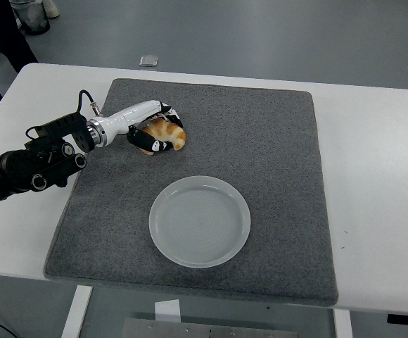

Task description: Place the bread on the plate

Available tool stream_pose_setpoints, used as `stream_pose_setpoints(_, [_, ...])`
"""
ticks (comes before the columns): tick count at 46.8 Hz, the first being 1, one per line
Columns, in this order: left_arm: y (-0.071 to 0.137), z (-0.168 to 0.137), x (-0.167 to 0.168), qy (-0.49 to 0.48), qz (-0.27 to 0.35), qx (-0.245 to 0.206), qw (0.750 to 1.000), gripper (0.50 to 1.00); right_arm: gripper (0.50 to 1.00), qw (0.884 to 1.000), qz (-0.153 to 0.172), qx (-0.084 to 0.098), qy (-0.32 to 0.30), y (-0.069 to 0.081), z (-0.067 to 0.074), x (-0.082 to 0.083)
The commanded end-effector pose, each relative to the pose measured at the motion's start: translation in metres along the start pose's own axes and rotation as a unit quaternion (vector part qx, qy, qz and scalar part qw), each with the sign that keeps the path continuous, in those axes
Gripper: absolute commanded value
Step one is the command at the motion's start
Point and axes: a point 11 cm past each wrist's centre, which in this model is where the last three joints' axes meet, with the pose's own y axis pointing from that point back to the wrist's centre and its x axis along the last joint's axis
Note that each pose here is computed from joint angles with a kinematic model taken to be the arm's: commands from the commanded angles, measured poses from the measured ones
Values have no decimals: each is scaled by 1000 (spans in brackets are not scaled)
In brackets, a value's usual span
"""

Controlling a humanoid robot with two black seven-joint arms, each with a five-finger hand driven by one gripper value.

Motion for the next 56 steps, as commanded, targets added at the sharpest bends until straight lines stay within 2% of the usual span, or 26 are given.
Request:
stream_pose_setpoints(1, [0,1,1,-2,0,-2,1000,500,952,1000,0,0,0,0,0,0])
stream_pose_setpoints(28, [0,4,17,-13,22,-6,1000,500,952,1000,0,0,0,0,0,0])
stream_pose_setpoints(37, [20,-1,94,-60,65,10,996,500,952,1000,0,0,0,0,0,0])
stream_pose_setpoints(43, [34,7,145,-81,77,14,994,500,952,1000,0,1,0,0,-1,0])
stream_pose_setpoints(48, [40,26,184,-96,89,7,991,500,952,1000,-1,0,-1,0,0,0])
stream_pose_setpoints(56, [39,80,237,-122,101,-31,987,500,952,1000,-1,1,0,0,-1,0])
